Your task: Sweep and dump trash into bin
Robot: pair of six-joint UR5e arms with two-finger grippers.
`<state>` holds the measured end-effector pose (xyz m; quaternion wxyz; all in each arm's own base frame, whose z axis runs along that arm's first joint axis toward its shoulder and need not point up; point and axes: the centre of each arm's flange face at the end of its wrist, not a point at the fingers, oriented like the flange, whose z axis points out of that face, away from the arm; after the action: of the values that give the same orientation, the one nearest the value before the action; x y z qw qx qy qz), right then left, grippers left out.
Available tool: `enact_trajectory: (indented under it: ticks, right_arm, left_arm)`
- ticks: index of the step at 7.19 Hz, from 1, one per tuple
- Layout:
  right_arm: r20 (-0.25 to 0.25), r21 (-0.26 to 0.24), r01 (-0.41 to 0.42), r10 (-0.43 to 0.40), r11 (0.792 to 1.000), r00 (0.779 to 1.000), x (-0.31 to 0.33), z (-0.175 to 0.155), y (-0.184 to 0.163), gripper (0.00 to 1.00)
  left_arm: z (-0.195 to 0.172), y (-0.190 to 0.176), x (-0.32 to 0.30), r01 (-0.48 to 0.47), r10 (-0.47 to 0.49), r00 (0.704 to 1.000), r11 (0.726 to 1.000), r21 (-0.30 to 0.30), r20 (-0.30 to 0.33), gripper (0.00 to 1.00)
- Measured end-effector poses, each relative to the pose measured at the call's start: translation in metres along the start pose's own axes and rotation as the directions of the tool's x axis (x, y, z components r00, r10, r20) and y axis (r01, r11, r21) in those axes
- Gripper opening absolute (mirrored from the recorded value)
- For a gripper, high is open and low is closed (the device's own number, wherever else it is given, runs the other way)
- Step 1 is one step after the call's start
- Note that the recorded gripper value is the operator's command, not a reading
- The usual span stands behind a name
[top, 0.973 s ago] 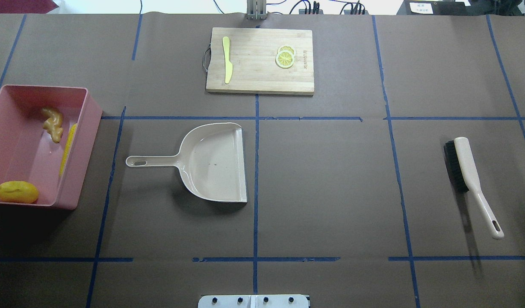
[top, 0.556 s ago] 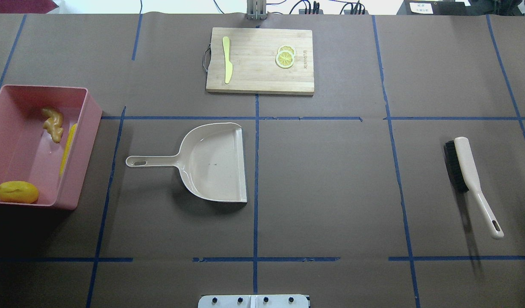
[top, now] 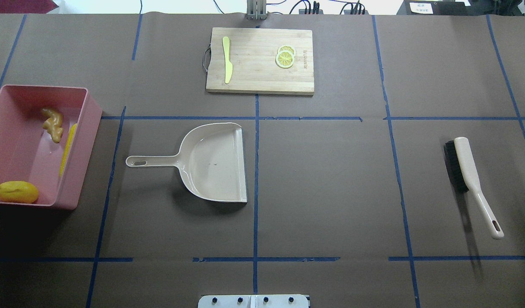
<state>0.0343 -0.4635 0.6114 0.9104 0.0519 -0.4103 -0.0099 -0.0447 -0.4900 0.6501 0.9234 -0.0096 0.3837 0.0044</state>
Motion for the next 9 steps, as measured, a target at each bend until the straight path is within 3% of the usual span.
enact_trajectory:
  ticks: [3, 6, 9]
  right_arm:
    - [0.0, 0.007, -0.007, 0.007, 1.0, 1.0, -0.003, -0.002, -0.004, 1.0]
    - [0.001, 0.008, -0.006, 0.006, 1.0, 1.0, -0.004, -0.003, -0.005, 1.0]
    - [0.001, 0.014, 0.002, -0.002, 1.0, 1.0, -0.007, -0.005, -0.008, 1.0]
  left_arm:
    - [0.003, 0.004, 0.001, -0.048, 0.049, 0.998, 0.999, 0.025, -0.043, 1.0]
    - [0.004, 0.005, -0.009, -0.099, 0.099, 0.995, 0.995, 0.017, 0.03, 1.0]
    - [0.012, 0.008, -0.019, -0.088, 0.088, 0.995, 0.996, 0.0, 0.048, 1.0]
